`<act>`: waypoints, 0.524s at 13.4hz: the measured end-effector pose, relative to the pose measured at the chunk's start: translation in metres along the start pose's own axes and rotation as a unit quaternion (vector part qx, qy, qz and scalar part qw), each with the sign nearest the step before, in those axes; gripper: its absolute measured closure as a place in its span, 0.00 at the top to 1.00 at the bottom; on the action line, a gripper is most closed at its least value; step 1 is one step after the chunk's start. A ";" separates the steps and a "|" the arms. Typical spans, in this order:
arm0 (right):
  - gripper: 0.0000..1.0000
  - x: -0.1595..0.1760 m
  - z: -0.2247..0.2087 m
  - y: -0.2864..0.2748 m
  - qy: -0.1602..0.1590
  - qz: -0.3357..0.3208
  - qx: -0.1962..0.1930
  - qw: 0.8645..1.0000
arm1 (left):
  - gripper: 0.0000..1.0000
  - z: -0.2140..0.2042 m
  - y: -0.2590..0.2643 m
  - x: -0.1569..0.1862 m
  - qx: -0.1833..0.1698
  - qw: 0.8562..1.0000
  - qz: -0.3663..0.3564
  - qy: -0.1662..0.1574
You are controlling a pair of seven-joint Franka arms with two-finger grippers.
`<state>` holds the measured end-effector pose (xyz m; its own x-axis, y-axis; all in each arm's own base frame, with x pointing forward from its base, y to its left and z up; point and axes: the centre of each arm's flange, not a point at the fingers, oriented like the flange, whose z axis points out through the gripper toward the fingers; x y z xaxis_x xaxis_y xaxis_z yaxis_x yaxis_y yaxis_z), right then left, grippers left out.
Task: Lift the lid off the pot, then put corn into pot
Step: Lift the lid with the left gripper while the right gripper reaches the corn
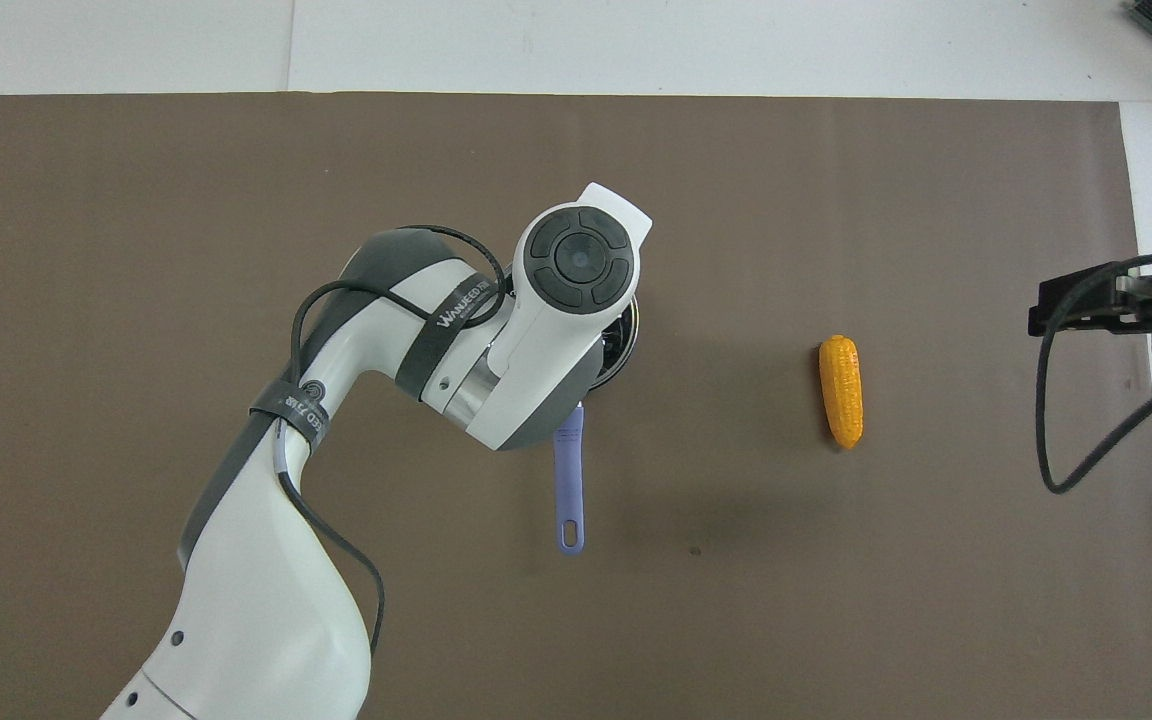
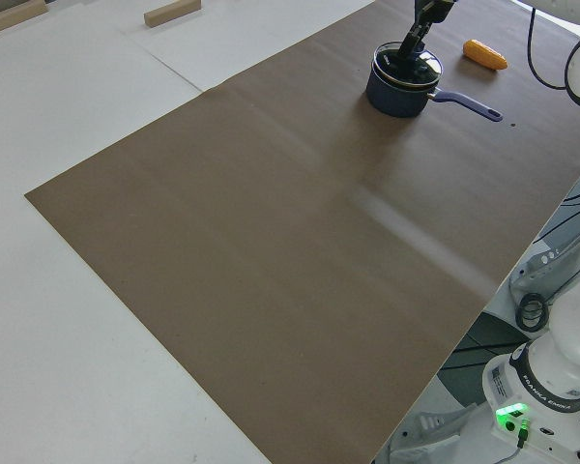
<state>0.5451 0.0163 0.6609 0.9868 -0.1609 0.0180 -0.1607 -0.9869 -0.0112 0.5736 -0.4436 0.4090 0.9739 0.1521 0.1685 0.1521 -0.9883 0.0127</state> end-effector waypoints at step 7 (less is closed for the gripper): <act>1.00 0.015 0.051 -0.002 0.014 0.001 0.003 1.000 | 0.42 -0.047 -0.048 0.034 0.011 1.000 -0.013 0.001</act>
<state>0.5613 0.0166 0.6105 0.9857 -0.1623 0.0460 -0.1617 -0.9867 -0.0165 0.5913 -0.3915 0.4609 0.9690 0.1783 0.1709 0.1818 -0.9833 -0.0047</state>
